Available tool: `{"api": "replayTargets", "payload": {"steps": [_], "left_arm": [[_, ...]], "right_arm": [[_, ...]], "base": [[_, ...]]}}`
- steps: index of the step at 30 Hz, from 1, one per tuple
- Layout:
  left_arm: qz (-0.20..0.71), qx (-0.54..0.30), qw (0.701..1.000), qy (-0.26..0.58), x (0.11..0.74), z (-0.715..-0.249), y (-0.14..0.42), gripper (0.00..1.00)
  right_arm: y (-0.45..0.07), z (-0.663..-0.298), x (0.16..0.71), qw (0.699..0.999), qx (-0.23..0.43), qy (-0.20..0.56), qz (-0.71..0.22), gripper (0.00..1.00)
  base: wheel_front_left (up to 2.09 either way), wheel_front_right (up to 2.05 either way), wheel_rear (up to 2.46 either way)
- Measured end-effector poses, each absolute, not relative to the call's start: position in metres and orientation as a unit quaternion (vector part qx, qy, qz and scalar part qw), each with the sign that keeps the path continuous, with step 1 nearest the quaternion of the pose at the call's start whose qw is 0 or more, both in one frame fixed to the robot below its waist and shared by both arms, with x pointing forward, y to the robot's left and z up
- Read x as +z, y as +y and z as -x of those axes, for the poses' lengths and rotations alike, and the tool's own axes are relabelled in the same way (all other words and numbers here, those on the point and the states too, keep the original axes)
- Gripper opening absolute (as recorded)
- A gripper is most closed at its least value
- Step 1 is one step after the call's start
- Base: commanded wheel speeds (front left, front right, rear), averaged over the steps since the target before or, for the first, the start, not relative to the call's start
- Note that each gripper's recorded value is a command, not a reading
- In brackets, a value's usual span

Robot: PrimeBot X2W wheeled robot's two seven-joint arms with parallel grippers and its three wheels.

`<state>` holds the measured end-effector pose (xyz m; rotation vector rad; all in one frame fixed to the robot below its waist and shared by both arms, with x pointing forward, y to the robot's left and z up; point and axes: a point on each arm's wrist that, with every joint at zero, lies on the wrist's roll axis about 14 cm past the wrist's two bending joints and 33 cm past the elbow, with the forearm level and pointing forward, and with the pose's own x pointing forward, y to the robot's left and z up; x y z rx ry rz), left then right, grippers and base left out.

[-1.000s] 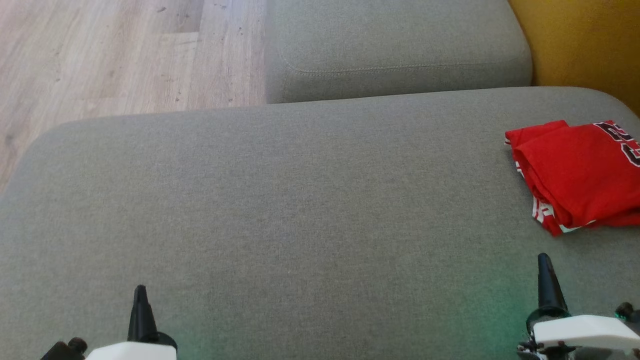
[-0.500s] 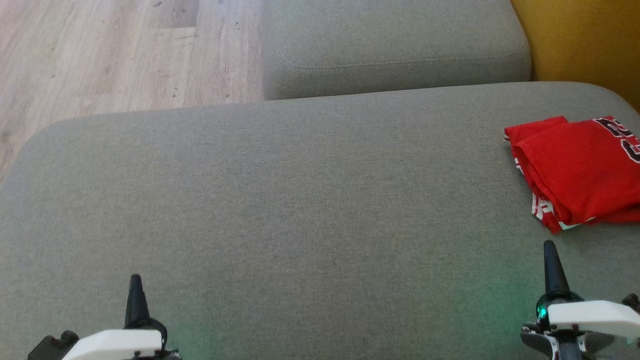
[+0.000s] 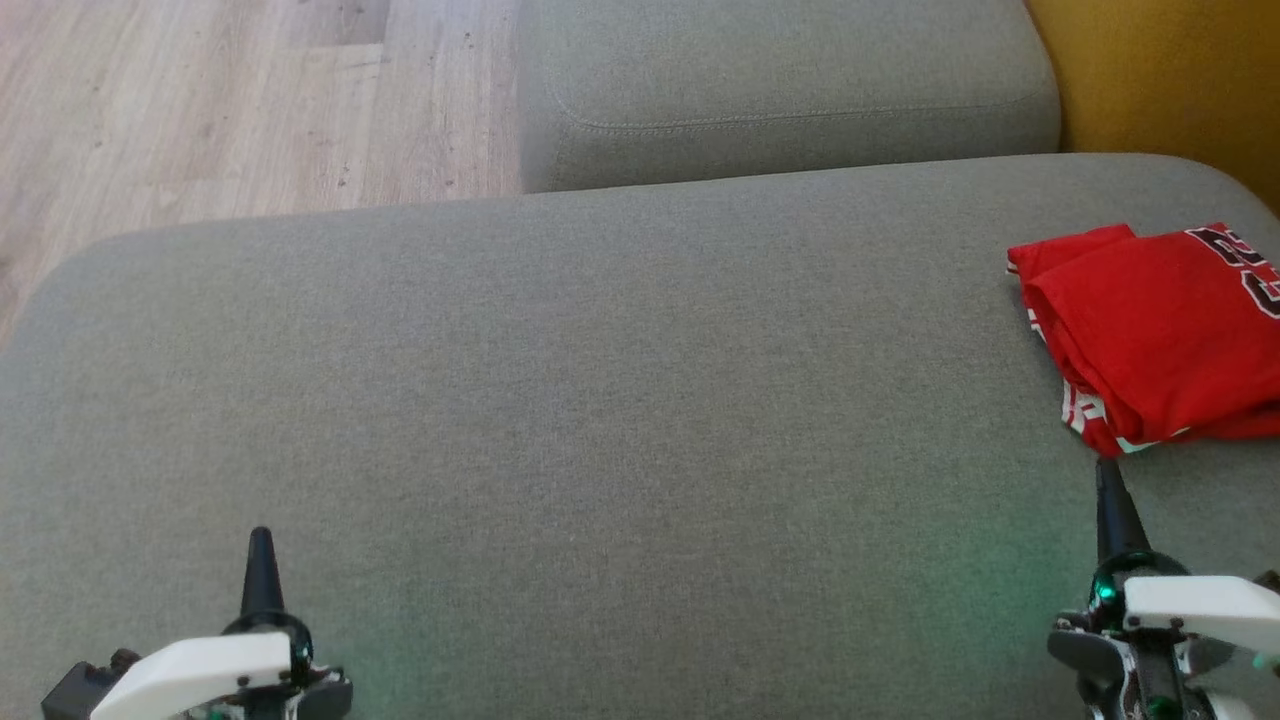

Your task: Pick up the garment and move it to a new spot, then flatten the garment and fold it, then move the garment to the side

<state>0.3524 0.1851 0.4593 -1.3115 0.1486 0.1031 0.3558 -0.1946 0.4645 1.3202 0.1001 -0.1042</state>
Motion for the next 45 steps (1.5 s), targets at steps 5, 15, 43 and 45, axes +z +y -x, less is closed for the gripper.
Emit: {"api": "replayTargets", "payload": {"steps": [5, 15, 43, 45], "left_arm": [[0.633, 0.042, 0.77, 0.065, 0.463, -0.358, 0.184, 0.0], [0.679, 0.033, 0.732, 0.054, 0.47, -0.367, 0.186, 0.0], [0.71, 0.024, 0.703, 0.04, 0.478, -0.375, 0.188, 0.0], [0.71, 0.024, 0.702, 0.04, 0.478, -0.375, 0.188, 0.0]], "right_arm": [[-0.197, -0.36, 0.467, 0.769, -0.049, 0.041, -0.636, 0.0], [-0.201, -0.368, 0.473, 0.73, -0.045, 0.031, -0.682, 0.0], [-0.206, -0.374, 0.478, 0.701, -0.044, 0.02, -0.712, 0.0], [-0.206, -0.374, 0.478, 0.701, -0.044, 0.019, -0.712, 0.0]], "base": [[0.0, 0.0, 0.0], [0.0, 0.0, 0.0], [0.0, 0.0, 0.0], [0.0, 0.0, 0.0]]}}
